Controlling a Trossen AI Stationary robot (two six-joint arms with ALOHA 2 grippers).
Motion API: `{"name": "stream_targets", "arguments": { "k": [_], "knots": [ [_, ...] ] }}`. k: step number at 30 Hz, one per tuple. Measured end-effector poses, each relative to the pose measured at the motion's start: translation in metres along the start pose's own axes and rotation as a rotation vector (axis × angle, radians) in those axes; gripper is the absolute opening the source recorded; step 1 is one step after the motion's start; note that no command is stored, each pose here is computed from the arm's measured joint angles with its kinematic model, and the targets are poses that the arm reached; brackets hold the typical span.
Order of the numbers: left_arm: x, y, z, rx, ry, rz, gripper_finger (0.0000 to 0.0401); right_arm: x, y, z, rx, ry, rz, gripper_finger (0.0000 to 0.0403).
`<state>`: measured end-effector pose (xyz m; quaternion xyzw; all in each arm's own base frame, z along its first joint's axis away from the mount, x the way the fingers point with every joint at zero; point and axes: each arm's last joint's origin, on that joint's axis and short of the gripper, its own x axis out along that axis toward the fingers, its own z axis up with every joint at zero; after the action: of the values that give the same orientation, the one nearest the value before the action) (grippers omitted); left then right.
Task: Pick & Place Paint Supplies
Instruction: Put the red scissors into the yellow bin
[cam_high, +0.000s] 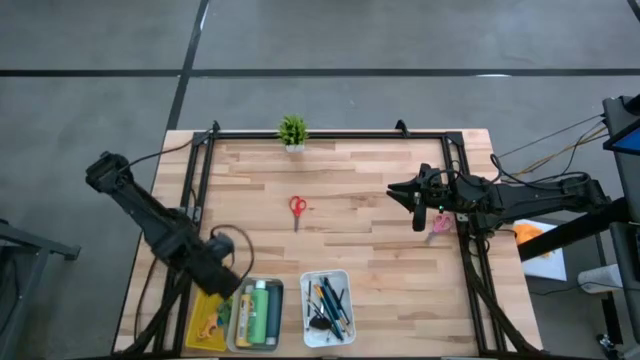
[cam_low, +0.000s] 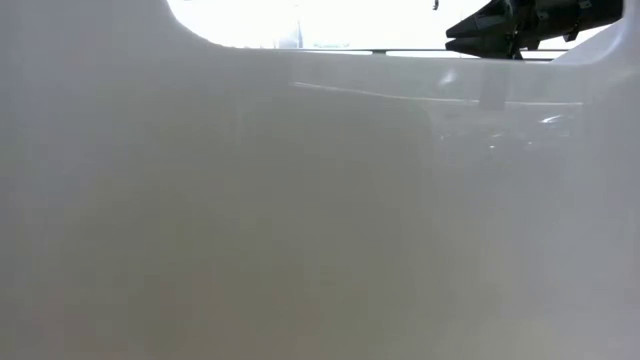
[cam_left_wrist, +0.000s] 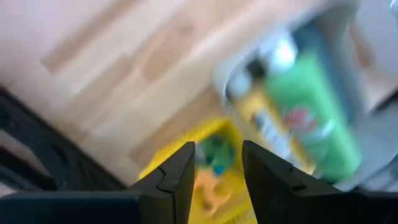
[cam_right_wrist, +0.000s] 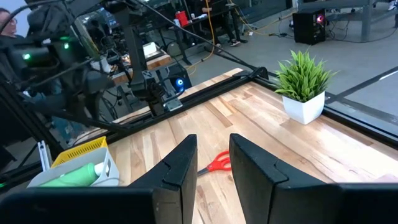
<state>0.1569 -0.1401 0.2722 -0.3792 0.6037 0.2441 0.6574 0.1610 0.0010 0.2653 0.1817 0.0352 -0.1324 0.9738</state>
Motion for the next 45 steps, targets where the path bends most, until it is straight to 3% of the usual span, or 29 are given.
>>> {"name": "stream_targets", "arguments": {
  "k": [6, 14, 23, 30, 35, 45],
  "knots": [
    [-0.008, -0.003, 0.053, -0.177, -0.104, -0.050, 0.0135, 0.000, 0.000, 0.000, 0.000, 0.000, 0.000, 0.0093],
    [-0.014, 0.017, 0.119, -0.483, -0.142, -0.070, 0.0135, 0.000, 0.000, 0.000, 0.000, 0.000, 0.000, 0.0093],
    [-0.017, 0.038, 0.173, -0.554, -0.341, -0.156, 0.0135, 0.000, 0.000, 0.000, 0.000, 0.000, 0.000, 0.0093],
    [0.014, 0.051, 0.198, -0.631, -0.413, -0.241, 0.0135, 0.000, 0.000, 0.000, 0.000, 0.000, 0.000, 0.0093],
    [0.047, 0.055, 0.215, -0.660, -0.361, -0.276, 0.0135, 0.000, 0.000, 0.000, 0.000, 0.000, 0.000, 0.0093],
    [0.089, 0.066, 0.250, -0.679, -0.263, -0.171, 0.0132, 0.000, 0.000, 0.000, 0.000, 0.000, 0.000, 0.0093]
  ]
}}
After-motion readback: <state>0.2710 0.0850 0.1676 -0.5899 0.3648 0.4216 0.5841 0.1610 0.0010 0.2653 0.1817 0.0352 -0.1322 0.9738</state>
